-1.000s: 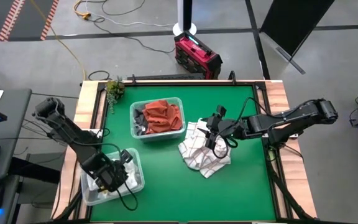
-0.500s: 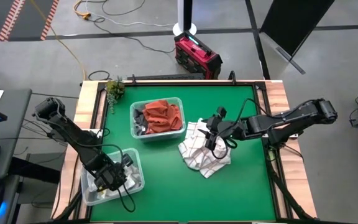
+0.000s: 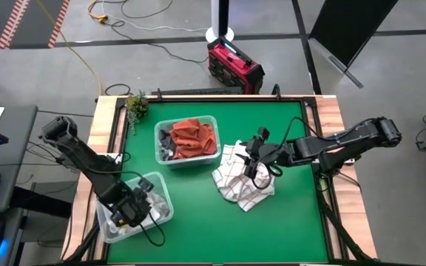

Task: Sort towels by color in basket
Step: Put the white towel into the bottom transparent bin, then put the white patterned towel into the bottom transparent bin

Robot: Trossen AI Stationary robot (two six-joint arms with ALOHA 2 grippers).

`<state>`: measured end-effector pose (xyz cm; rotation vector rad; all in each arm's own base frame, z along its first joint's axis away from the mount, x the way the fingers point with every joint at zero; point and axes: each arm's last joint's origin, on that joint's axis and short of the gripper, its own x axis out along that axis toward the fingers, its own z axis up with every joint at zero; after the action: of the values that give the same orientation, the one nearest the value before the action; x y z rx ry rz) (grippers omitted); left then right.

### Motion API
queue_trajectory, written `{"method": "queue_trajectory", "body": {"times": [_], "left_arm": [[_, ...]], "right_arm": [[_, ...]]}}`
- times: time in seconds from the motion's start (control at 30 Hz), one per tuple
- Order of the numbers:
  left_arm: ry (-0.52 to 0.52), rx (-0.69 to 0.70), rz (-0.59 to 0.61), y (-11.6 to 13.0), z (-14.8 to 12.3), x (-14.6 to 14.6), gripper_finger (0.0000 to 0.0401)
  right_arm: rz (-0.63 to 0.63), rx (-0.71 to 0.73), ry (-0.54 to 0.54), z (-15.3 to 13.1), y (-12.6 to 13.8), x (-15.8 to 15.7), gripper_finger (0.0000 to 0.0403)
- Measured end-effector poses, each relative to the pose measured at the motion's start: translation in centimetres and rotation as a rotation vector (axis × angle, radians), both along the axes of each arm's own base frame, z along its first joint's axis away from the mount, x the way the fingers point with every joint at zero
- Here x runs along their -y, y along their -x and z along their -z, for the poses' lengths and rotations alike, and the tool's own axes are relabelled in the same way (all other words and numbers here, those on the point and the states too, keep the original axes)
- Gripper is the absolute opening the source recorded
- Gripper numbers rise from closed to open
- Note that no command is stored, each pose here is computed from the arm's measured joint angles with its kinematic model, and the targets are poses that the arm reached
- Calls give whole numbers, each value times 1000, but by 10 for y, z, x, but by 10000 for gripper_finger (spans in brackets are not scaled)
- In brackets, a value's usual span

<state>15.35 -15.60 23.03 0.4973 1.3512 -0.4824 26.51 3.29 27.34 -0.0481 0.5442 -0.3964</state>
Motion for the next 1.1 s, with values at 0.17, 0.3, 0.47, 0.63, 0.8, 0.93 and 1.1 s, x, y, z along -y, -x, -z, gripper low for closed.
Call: {"method": "queue_trajectory", "body": {"times": [0.17,0.3,0.47,0.63,0.8,0.93,1.1], "left_arm": [[38,102,-19,-8,-46,7,132],[27,169,-74,-11,-68,7,132],[77,155,-126,-11,-94,3,132],[74,325,-225,-24,-123,-7,132],[-26,400,-380,-49,-121,-33,132],[4,420,-418,-88,-111,-46,132],[14,397,-311,-136,-84,-55,132]], "right_arm": [[4,1,0,0,0,1,219],[1,2,-1,0,0,0,219],[2,1,0,0,0,0,219],[5,5,-1,0,0,1,219],[7,16,-3,-1,-1,2,219],[-4,16,-4,-1,-1,-1,219],[-24,-33,6,2,3,-6,219]]}}
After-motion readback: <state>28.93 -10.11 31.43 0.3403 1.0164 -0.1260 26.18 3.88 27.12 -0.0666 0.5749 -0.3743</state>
